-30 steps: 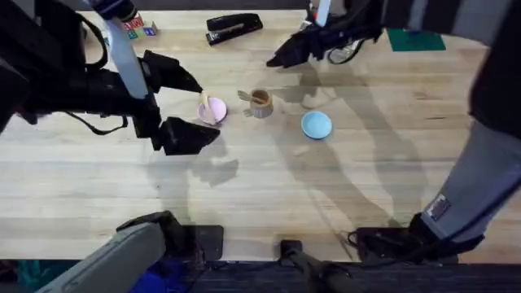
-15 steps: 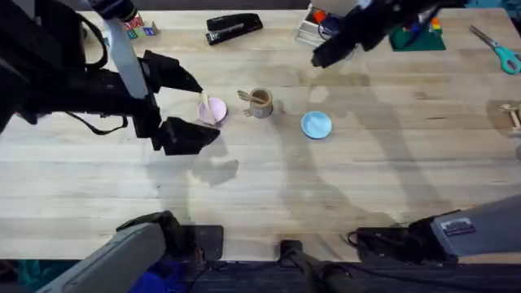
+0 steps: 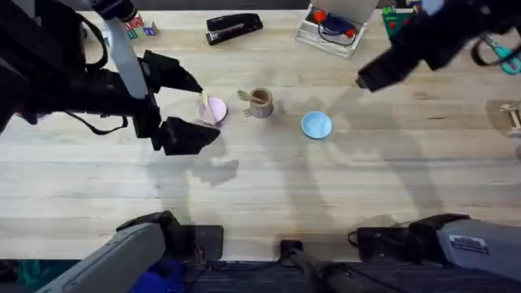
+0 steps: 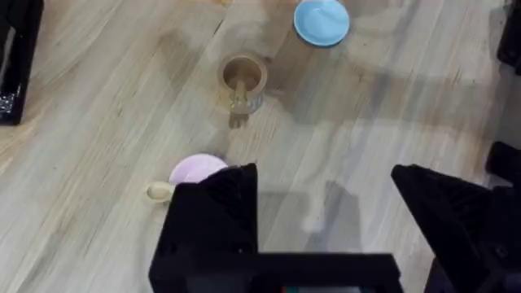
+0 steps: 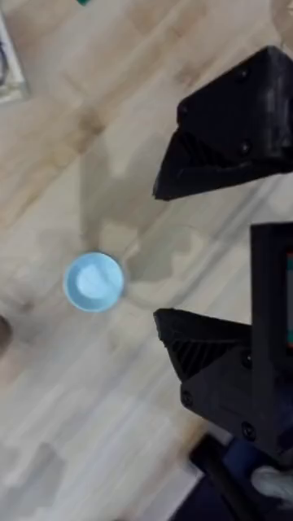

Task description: Pick up a utensil and set it on the pink plate, then put the other utensil in the container.

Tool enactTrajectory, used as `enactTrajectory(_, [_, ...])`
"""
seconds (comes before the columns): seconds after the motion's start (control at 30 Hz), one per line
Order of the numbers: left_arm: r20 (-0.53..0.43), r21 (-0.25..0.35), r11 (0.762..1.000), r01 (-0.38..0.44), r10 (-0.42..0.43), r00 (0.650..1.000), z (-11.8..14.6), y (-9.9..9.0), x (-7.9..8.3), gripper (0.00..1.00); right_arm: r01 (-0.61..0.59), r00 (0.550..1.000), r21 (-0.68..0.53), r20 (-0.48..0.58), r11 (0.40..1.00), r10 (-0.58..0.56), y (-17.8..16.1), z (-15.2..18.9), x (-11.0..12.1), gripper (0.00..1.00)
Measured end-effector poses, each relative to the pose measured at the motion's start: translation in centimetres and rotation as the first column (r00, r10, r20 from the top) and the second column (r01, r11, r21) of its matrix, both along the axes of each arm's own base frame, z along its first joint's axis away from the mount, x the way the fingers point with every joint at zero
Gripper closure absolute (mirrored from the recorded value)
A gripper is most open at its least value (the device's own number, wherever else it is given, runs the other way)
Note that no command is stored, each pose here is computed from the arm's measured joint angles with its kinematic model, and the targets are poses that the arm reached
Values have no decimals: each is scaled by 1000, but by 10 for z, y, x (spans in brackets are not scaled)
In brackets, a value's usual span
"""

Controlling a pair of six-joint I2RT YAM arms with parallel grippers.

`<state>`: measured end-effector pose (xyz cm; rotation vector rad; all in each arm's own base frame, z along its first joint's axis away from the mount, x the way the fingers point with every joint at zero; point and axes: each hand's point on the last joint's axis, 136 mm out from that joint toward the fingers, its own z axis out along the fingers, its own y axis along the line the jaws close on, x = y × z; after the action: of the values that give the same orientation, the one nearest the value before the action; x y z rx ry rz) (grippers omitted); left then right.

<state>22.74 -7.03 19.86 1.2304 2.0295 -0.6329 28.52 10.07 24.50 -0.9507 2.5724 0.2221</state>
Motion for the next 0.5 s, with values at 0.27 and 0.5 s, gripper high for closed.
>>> enactTrajectory(0.27, [0, 0, 1000, 0, 0, 1000, 0, 0, 0, 5, 85, 990, -110, -104, 990, -97, -27, -1, -42, 236])
enactTrajectory(0.5, [0, 0, 1000, 0, 0, 1000, 0, 0, 0, 6, 148, 982, -120, -96, 982, -160, -37, 9, -61, 247])
